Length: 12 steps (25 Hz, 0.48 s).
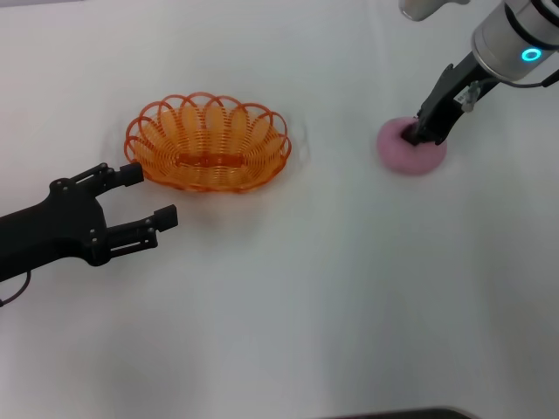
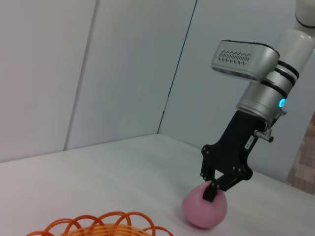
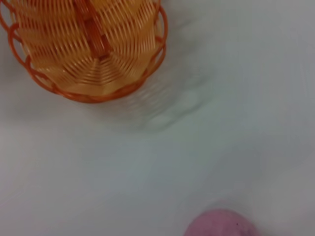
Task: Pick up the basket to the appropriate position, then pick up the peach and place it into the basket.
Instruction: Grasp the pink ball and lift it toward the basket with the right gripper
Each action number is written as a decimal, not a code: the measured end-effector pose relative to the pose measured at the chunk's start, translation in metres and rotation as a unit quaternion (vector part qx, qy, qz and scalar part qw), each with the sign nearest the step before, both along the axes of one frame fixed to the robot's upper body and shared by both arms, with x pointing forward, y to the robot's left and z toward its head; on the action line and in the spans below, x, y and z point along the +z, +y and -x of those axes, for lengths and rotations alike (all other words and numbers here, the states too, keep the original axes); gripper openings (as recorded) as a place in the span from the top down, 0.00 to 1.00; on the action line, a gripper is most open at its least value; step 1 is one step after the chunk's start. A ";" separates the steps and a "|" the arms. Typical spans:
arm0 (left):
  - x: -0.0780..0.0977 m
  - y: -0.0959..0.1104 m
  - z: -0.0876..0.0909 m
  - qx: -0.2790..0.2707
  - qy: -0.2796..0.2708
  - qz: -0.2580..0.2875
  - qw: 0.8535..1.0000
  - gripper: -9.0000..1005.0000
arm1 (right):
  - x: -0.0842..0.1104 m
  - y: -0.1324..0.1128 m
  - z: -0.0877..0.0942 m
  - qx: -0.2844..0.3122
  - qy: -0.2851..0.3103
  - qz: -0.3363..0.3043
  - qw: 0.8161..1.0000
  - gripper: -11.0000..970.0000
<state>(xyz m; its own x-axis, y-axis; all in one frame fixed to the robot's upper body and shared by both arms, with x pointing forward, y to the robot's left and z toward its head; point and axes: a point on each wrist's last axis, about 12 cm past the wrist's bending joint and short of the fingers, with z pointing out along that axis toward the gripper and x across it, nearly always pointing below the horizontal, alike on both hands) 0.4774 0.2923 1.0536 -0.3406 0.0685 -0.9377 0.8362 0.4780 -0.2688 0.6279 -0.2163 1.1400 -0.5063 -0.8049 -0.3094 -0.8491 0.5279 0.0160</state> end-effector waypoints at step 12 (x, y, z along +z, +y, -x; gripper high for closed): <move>0.000 0.001 0.000 0.001 0.000 0.000 1.000 0.13 | 0.036 0.012 -0.003 0.025 -0.022 -0.013 0.999 0.94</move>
<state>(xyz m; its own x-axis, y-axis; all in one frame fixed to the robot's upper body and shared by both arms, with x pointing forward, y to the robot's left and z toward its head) 0.4775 0.2931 1.0537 -0.3402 0.0687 -0.9378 0.8354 0.4799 -0.2679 0.6307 -0.2045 1.1760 -0.4508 -0.8205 -0.3515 -0.8747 0.4846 -0.0095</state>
